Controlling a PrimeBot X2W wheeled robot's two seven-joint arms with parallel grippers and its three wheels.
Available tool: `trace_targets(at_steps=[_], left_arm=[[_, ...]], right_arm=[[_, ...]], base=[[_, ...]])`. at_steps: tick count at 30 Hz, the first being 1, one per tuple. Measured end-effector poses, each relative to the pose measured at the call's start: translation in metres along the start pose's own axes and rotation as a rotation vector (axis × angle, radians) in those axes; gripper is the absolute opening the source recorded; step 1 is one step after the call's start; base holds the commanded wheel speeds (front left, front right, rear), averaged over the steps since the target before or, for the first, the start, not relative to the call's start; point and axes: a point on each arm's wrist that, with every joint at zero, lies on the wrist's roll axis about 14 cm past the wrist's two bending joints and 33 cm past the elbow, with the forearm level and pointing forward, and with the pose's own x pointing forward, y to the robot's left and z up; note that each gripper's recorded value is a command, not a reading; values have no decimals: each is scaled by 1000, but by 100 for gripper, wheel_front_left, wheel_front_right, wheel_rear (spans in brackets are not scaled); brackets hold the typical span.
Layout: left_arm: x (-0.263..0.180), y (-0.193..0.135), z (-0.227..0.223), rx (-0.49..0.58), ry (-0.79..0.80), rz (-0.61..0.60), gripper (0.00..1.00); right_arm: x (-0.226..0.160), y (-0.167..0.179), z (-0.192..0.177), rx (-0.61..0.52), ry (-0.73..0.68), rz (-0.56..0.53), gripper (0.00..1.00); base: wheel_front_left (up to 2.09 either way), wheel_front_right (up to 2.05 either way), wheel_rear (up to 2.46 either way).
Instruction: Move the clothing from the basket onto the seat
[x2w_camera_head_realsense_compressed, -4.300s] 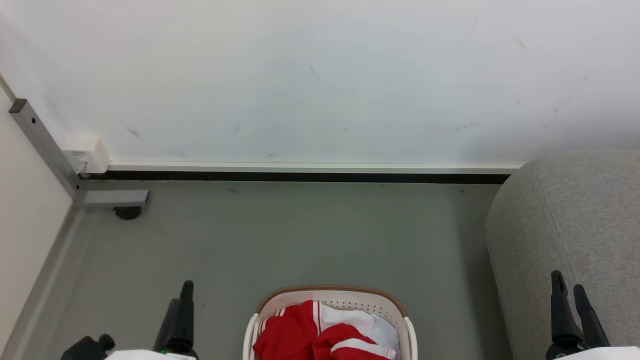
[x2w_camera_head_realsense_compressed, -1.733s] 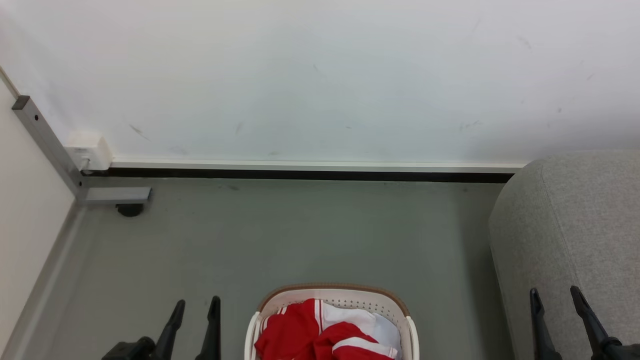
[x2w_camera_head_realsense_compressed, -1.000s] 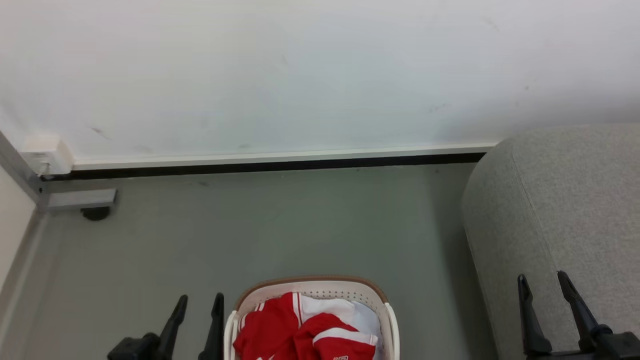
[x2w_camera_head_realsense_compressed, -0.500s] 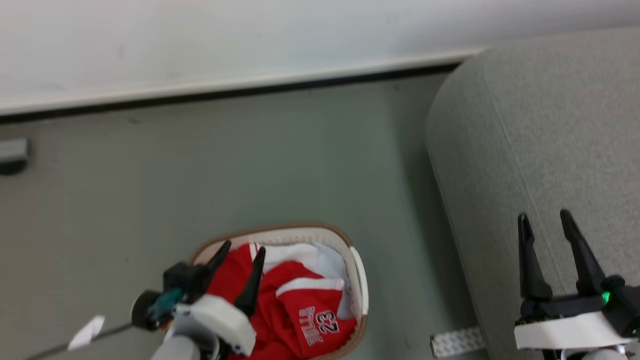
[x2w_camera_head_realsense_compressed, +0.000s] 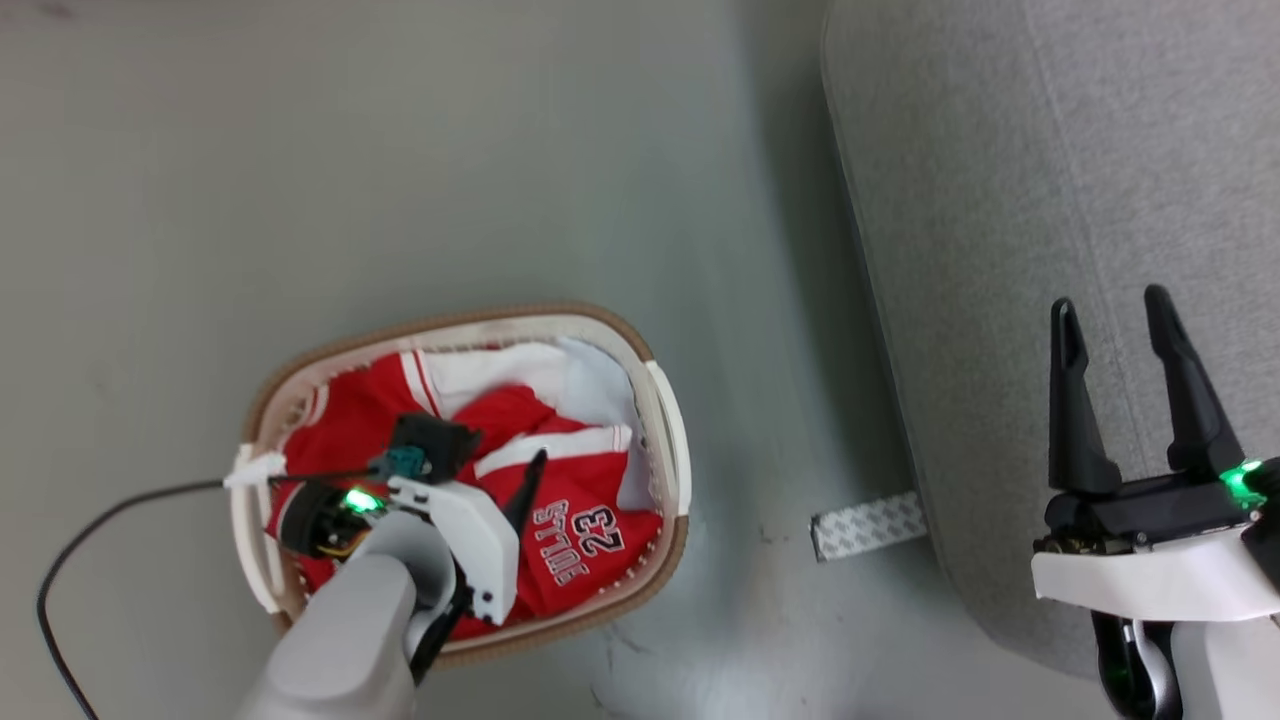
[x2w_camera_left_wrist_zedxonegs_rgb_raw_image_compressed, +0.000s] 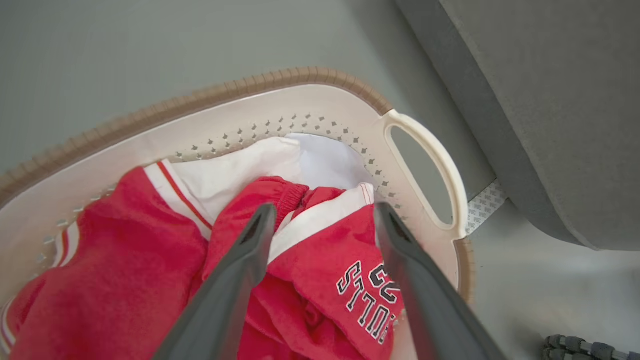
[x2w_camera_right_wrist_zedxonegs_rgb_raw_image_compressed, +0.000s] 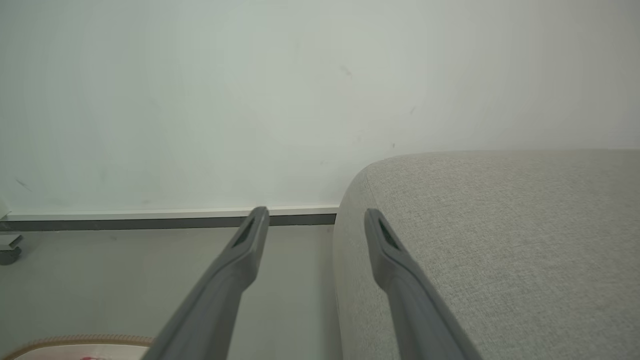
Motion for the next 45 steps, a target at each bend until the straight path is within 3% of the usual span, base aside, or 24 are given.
trace_targets(at_steps=[6, 20, 21, 22, 28, 35, 45], left_arm=[[22, 8, -53, -37, 179, -10, 100], [46, -3, -98, -104, 306, -54, 100], [47, -5, -99, -106, 305, -61, 67], [49, -7, -98, -106, 295, -67, 0], [45, -19, -76, -149, 207, -77, 0], [15, -35, -32, -244, 68, -64, 0], [-57, -46, 60, -173, -184, -49, 0]], right_arm=[[12, -3, -20, -25, 36, 0, 100], [16, -8, -49, -62, 99, -5, 100], [16, -9, -49, -65, 101, -6, 100], [17, -10, -50, -67, 103, -8, 100], [14, -9, -48, -62, 101, -11, 100], [7, 9, -20, -27, 42, 30, 100], [-39, 26, 26, 34, -39, 62, 100]], base=[[0, 0, 0], [0, 0, 0], [0, 0, 0], [0, 0, 0], [0, 0, 0], [0, 0, 0], [0, 0, 0]])
